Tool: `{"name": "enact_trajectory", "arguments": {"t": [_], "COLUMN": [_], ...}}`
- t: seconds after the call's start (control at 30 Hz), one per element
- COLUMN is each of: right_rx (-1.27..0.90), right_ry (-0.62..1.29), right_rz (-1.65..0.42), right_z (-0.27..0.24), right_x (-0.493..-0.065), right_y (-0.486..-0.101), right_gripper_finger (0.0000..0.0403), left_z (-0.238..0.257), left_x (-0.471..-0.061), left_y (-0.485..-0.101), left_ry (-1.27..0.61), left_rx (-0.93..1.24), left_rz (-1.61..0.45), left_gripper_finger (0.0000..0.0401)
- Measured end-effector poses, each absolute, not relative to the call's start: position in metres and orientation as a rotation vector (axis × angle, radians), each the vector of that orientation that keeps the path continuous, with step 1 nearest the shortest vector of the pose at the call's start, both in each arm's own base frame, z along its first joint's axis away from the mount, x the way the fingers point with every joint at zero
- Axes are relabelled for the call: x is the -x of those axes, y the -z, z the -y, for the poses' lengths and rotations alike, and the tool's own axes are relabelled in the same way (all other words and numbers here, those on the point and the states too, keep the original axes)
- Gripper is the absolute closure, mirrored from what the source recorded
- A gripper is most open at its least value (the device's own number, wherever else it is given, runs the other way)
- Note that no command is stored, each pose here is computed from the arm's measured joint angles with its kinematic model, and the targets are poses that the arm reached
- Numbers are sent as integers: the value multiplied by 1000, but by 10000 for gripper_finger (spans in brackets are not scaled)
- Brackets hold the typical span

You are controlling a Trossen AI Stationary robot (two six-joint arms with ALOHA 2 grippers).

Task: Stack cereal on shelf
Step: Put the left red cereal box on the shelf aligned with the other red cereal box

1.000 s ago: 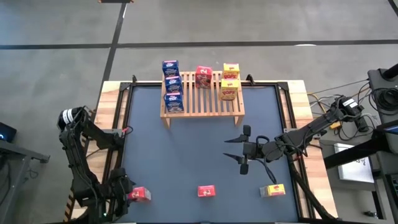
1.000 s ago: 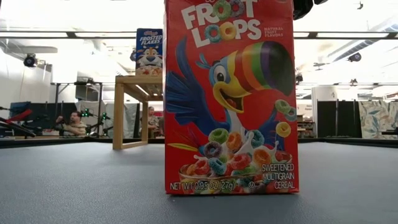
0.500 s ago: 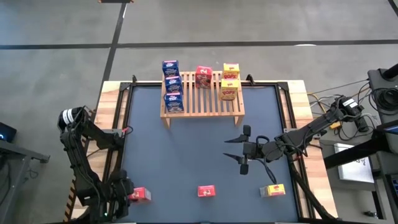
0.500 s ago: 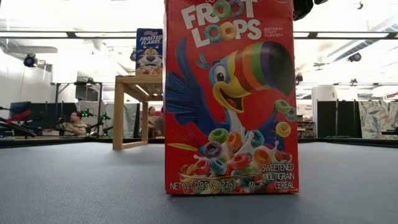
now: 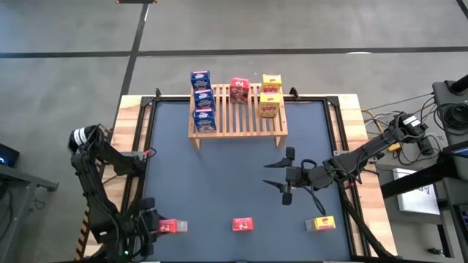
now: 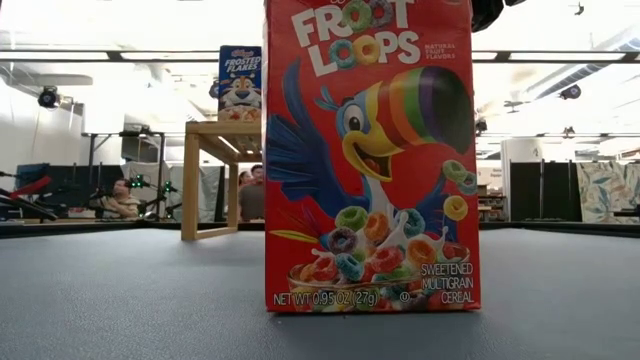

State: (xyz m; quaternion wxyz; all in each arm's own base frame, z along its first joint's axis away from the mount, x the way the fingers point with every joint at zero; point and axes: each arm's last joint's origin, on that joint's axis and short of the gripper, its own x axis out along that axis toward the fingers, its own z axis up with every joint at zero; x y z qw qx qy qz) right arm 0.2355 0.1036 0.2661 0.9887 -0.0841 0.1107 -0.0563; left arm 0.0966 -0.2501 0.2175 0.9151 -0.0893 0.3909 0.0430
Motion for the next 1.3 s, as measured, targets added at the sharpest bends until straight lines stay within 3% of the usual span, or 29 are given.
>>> {"name": "enact_trajectory", "arguments": {"t": [0.37, 0.97, 1.3], "right_rx": [58, 196, 205], "right_ry": [-30, 34, 52], "right_rz": [-119, -53, 38], "right_z": [-107, -92, -72], "right_x": [-239, -245, -253], "right_y": [-277, -284, -294], "right_gripper_finger": [188, 188, 187], "left_z": [222, 119, 103], "left_x": [-145, -196, -213], "left_y": [-258, -366, -388], "left_ry": [-147, -151, -100], "left_rx": [0, -104, -142], "left_rz": [-727, -525, -516], "left_gripper_finger": [230, 230, 230]}}
